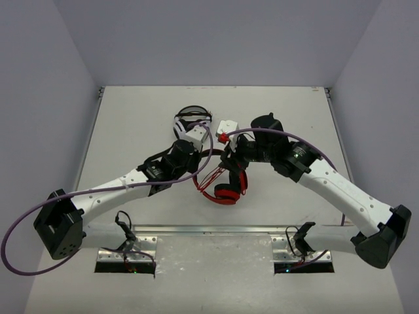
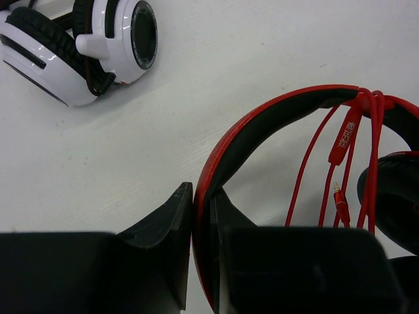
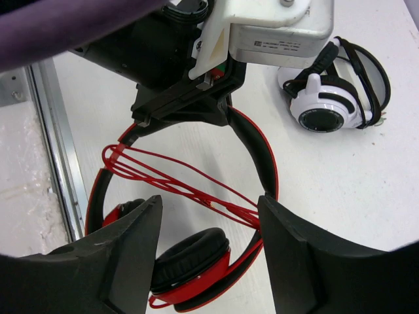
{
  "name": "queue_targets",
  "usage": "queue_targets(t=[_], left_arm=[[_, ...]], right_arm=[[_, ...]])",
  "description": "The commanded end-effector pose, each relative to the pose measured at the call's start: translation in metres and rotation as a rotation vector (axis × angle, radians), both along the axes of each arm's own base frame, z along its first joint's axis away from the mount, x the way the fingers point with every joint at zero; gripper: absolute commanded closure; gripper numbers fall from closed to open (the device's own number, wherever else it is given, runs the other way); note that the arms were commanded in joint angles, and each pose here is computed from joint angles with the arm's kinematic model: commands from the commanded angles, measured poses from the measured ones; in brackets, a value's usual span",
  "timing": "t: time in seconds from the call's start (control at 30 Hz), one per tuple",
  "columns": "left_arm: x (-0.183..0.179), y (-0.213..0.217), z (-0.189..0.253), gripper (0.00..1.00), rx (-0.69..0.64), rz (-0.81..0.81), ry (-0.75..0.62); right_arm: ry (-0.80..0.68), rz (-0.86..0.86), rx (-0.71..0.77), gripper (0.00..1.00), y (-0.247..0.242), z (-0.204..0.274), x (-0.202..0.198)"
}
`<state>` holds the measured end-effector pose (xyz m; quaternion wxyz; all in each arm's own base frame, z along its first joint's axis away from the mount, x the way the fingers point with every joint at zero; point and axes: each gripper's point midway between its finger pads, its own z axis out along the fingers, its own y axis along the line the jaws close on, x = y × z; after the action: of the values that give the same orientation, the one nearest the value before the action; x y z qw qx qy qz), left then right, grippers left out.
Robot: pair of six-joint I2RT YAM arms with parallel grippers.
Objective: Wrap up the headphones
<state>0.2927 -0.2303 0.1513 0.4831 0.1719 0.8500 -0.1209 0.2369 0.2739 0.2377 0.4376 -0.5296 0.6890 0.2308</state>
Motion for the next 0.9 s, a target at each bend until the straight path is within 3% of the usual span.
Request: queue_targets(t=[0.0, 0.03, 0.07, 0.1, 0.63, 0.87], left_arm=[[0.014, -0.013, 0.037, 1.00, -0.146, 0.026, -0.066], [0.015, -0.011, 0.037, 1.00, -0.145, 0.035, -0.064], [0.017, -0.010, 0.037, 0.99, -0.151, 0.046, -0.062], [0.018, -0.007, 0.036, 1.00, -0.151, 0.060, -0.057], [0.031, 0.010, 0.046, 1.00, -0.165, 0.110, -0.032], [0.058, 0.032, 0.082, 1.00, -0.183, 0.166, -0.044]], right_arm=[[-0.063, -0.024, 0.035, 0.37, -0.003, 0.016, 0.005], [-0.064, -0.041, 0.024, 0.28, -0.007, 0.013, 0.005], [-0.067, -0.049, 0.022, 0.04, -0.009, 0.012, 0.005], [-0.072, -0.070, 0.022, 0.01, -0.014, 0.012, 0.004], [-0.127, -0.309, 0.179, 0.01, -0.068, 0.058, -0.018], [-0.088, -0.389, 0.265, 0.01, -0.075, 0.075, -0.022]])
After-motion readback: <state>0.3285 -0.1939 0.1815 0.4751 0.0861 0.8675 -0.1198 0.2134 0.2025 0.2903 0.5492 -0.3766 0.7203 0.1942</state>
